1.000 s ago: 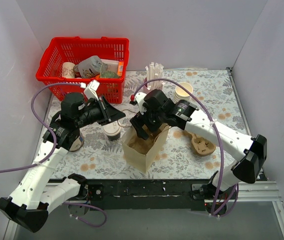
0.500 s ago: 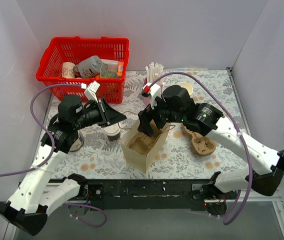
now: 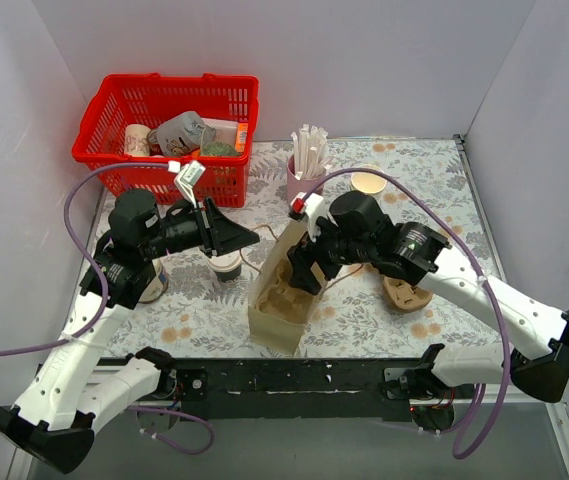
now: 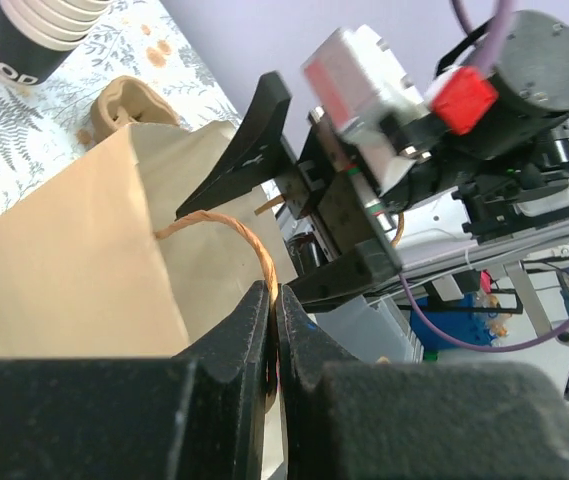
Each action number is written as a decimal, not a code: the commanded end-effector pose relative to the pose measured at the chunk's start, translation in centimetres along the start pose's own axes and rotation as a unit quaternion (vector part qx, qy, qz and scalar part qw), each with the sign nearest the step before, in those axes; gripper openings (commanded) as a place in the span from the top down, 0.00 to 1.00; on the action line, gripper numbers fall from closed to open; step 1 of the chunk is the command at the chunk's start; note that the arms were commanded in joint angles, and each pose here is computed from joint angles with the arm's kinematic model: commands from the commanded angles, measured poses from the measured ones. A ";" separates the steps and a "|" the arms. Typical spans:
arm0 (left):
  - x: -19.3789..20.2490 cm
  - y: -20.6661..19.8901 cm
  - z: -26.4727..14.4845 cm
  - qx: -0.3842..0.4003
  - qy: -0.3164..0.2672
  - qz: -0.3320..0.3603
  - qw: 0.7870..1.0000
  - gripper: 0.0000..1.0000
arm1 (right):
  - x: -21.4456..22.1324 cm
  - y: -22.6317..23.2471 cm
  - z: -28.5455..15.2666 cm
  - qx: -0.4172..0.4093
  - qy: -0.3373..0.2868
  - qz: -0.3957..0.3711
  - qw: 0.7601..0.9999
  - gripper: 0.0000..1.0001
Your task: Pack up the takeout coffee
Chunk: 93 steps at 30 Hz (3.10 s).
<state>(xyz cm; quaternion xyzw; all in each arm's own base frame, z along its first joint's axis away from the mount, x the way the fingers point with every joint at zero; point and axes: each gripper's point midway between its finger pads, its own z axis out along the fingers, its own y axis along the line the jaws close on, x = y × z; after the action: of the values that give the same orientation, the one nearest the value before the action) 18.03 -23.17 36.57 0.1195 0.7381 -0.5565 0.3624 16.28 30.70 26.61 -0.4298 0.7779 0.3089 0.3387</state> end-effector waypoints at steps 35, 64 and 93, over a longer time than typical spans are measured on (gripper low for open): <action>0.4 -2.1 1.3 0.073 0.018 0.031 0.997 1.00 | -7.3 -5.8 -9.5 0.230 -0.142 0.050 0.961 0.02; -0.7 -1.1 1.7 0.030 0.011 0.020 0.999 1.00 | -0.3 -9.8 0.2 0.185 0.048 0.060 0.980 0.60; -2.2 6.5 0.3 -0.213 -0.038 -0.039 0.976 0.02 | 4.0 -12.4 -7.0 0.363 0.151 0.268 0.879 0.99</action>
<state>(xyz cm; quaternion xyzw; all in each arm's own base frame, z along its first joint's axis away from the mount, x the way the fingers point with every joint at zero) 23.54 -21.67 33.81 0.0073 0.8205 -0.4277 0.3792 23.30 19.64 28.62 -0.1149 0.9457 0.0842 0.2922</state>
